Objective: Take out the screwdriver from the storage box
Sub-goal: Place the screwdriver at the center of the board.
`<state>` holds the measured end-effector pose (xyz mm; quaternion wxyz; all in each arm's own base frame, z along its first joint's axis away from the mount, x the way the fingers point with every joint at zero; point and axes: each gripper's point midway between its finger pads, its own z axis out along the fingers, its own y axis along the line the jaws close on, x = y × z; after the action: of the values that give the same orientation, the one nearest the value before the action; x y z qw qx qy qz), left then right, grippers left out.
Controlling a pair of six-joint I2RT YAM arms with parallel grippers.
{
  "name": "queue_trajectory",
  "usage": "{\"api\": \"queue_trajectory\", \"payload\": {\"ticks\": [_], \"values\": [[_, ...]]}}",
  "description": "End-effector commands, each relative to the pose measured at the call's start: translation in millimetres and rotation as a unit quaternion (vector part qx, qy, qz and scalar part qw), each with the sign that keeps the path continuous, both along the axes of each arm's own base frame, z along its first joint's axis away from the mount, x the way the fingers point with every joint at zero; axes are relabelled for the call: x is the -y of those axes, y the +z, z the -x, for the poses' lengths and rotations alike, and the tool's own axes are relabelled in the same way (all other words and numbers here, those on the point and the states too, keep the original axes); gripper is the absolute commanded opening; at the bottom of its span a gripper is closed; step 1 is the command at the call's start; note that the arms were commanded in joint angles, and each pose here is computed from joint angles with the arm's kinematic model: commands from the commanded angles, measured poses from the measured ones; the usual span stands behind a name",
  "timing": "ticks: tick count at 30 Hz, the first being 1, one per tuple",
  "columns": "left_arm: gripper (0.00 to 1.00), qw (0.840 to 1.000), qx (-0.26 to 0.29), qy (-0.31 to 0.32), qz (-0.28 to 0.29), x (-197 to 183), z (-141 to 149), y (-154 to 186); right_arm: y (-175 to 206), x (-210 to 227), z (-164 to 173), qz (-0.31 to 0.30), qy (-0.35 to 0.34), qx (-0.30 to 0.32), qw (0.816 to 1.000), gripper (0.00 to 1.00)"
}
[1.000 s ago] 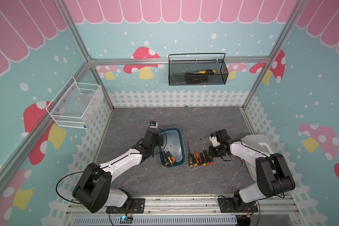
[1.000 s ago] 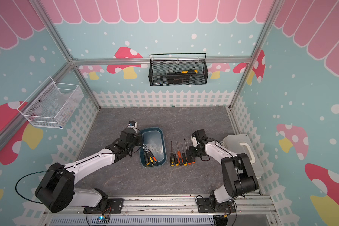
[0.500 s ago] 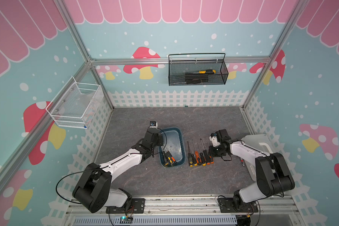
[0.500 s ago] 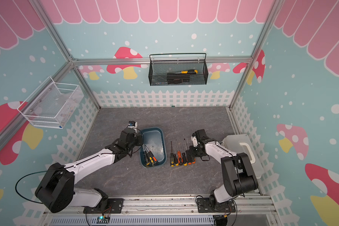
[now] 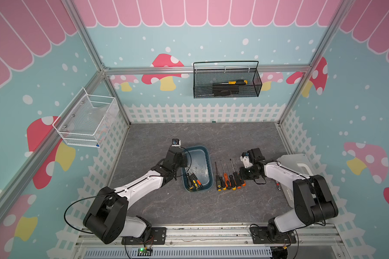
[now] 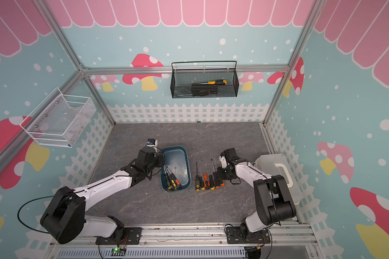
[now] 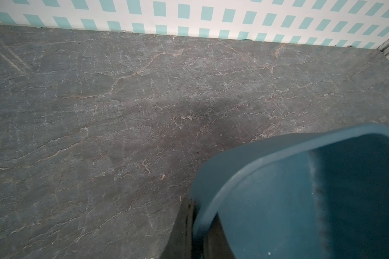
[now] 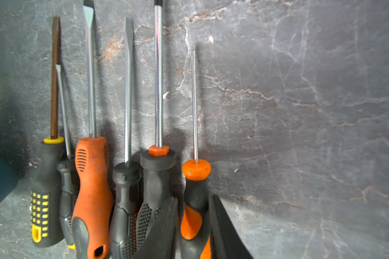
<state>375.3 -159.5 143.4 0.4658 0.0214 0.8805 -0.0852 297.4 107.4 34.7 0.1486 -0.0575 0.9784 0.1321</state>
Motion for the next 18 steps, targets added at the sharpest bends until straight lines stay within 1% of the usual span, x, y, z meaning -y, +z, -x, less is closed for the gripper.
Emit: {"api": "queue_trajectory", "payload": {"ticks": [1, 6, 9, 12, 14, 18], "values": [[0.00, 1.000, 0.001, -0.002, 0.000, 3.5, -0.3, 0.8, 8.3, -2.0, 1.8, -0.018, -0.009, 0.007, 1.000, 0.27], [0.00, 1.000, 0.001, -0.002, -0.001, 3.8, -0.1, 0.7, 25.2, -5.1, -0.1, -0.033, -0.015, 0.024, 0.999, 0.28], [0.00, 1.000, 0.002, -0.002, -0.001, 3.7, -0.1, 1.6, 39.1, -3.5, 0.6, -0.032, -0.018, 0.035, 0.999, 0.28], [0.00, 1.000, 0.002, -0.002, 0.000, 3.8, -0.5, 1.7, 61.6, -5.9, 3.2, -0.037, -0.018, 0.059, 0.997, 0.30], [0.00, 1.000, 0.002, -0.002, 0.000, 4.1, -1.2, 2.0, 80.7, -10.5, 6.4, -0.029, -0.011, 0.082, 0.996, 0.32], [0.00, 1.000, 0.000, -0.004, 0.000, 5.7, -1.2, 1.6, 116.2, -32.2, 12.8, -0.020, 0.015, 0.123, 0.992, 0.36]]}}
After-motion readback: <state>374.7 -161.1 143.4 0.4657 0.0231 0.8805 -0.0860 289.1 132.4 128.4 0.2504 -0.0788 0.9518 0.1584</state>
